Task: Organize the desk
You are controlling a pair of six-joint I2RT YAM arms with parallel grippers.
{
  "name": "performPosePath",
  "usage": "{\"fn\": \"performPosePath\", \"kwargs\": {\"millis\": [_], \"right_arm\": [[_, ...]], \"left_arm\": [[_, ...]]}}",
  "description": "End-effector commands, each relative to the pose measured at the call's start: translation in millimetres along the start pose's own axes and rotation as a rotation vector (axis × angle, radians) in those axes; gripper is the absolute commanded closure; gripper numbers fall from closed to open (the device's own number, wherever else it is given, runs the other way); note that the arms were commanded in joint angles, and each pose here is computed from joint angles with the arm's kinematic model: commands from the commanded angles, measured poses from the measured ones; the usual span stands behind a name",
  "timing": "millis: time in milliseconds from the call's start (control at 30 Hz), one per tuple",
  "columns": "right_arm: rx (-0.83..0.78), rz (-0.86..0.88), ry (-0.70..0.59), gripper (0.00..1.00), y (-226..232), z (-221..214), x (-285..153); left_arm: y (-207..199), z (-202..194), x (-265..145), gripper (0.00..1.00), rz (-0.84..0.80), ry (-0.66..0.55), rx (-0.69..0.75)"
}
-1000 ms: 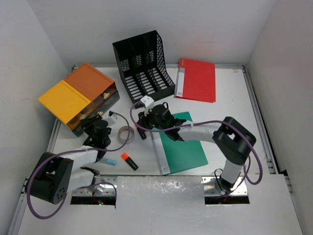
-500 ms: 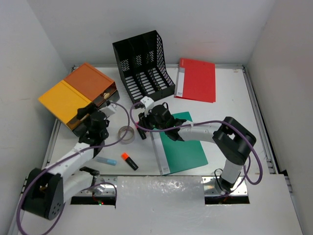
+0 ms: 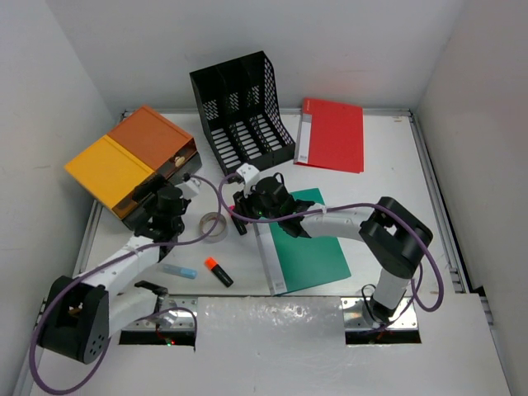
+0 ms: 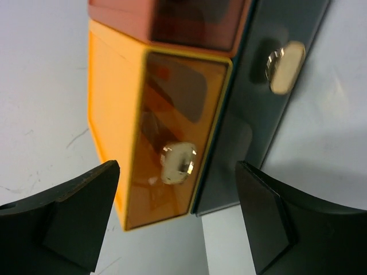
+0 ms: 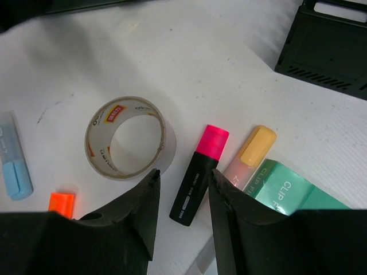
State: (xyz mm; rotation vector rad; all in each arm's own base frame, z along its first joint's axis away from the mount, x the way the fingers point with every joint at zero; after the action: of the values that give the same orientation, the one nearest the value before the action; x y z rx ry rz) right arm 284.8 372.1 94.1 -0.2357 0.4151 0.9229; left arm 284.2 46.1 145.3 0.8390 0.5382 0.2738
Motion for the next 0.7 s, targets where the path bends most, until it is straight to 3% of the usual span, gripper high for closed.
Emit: {"fn": "performPosePath", "kwargs": {"millis": [0,200,433,667], "right_arm": [[-0.027,-0.020,-0.085,0.62,-6.8,28.5,-10.5],[-0.020,-0.032,-0.070,0.62,-8.9,20.6,-7.9],[-0.004,-0.027,-0.069,0.62,-8.3,20.5,-2.7],[-0.005,-0.031,-0.071,0.62,-10.7,21.4,-1.9]], "left_arm": [[13.3,-0.3,1.8,0.20,0.117,-0.010,0.032],[14.7,-17.6,-0.8,0.21,0.262,-0.001,0.107],[5.3,-22.4,4.8,0.24,0.259,0.000,0.147],[6.0,-22.1,7.7,0.34,0.291,0.001,0.165]]}}
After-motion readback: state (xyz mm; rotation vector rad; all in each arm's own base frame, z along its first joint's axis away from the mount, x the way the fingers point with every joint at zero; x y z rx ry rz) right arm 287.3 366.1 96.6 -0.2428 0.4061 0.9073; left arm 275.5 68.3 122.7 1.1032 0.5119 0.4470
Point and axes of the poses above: each gripper's point midway between its finger pads, its own x axis out along the fingers, its own y axis along the line the jaws close on, z = x × y, the point moved 2 cm from there along -x, back along the fingers, and after that the axes turned 11 degrees about -x, right-handed, at the moved point
